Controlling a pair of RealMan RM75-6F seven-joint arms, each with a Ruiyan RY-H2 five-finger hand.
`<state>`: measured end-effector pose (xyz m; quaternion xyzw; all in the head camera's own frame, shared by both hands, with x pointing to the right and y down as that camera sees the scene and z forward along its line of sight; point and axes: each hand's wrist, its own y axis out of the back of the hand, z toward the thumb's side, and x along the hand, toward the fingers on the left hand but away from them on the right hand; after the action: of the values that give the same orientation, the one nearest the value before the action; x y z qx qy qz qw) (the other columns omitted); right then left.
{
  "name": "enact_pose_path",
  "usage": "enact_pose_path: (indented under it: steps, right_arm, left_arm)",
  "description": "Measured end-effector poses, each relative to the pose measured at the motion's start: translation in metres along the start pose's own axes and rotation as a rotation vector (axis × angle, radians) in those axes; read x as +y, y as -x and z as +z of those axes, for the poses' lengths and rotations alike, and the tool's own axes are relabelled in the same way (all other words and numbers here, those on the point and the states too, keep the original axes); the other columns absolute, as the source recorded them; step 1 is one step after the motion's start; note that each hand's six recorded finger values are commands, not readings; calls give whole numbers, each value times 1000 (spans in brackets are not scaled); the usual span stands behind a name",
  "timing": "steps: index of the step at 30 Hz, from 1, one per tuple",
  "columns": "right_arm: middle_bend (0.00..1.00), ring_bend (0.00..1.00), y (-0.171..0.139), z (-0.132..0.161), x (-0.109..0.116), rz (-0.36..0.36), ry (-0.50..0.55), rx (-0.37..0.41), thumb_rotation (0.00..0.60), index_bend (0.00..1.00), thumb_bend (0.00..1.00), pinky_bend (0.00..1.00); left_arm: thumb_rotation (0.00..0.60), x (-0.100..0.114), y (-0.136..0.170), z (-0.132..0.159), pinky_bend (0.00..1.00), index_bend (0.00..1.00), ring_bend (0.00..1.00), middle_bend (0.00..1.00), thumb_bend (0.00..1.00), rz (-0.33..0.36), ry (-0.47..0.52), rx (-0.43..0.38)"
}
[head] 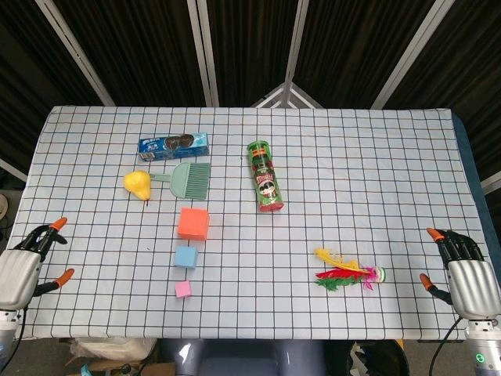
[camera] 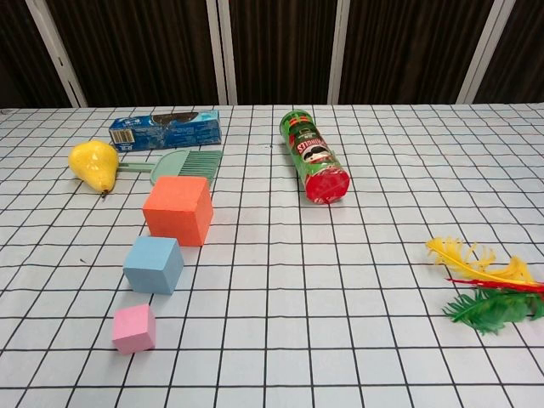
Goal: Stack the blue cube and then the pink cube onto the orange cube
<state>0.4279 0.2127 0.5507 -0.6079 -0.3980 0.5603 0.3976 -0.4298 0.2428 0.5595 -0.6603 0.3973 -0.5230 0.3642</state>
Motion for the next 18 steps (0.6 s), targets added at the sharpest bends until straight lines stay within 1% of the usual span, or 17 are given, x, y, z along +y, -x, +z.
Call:
enact_pose_path:
  steps: [3,6,8,11,18]
  right_arm:
    - [197,173,1,2,-2,11,1,10,600,146,298,181]
    - [197,189,3,4,-5,20,1,15,600,146,298,211]
    - [197,195,4,3,-5,24,2,14,600,146,298,216]
    - [197,201,5,3,-6,30,5,12,600,146,298,216]
    - [197,205,6,2,-7,38,11,15,600,146,299,216]
  left_arm:
    - [600,-5,-7,13,708,193,442,703,211,-18,2,-5]
    - [600,-4,-18,25,752,233,511,773,211,-7,-8,-17]
    - [600,-6,-26,35,770,251,540,800,211,-12,-13,-26]
    - [600,-10,-36,46,791,266,571,828,211,-39,-19,-32]
    - [600,-29,-61,73,821,306,619,873,211,-143,-38,-31]
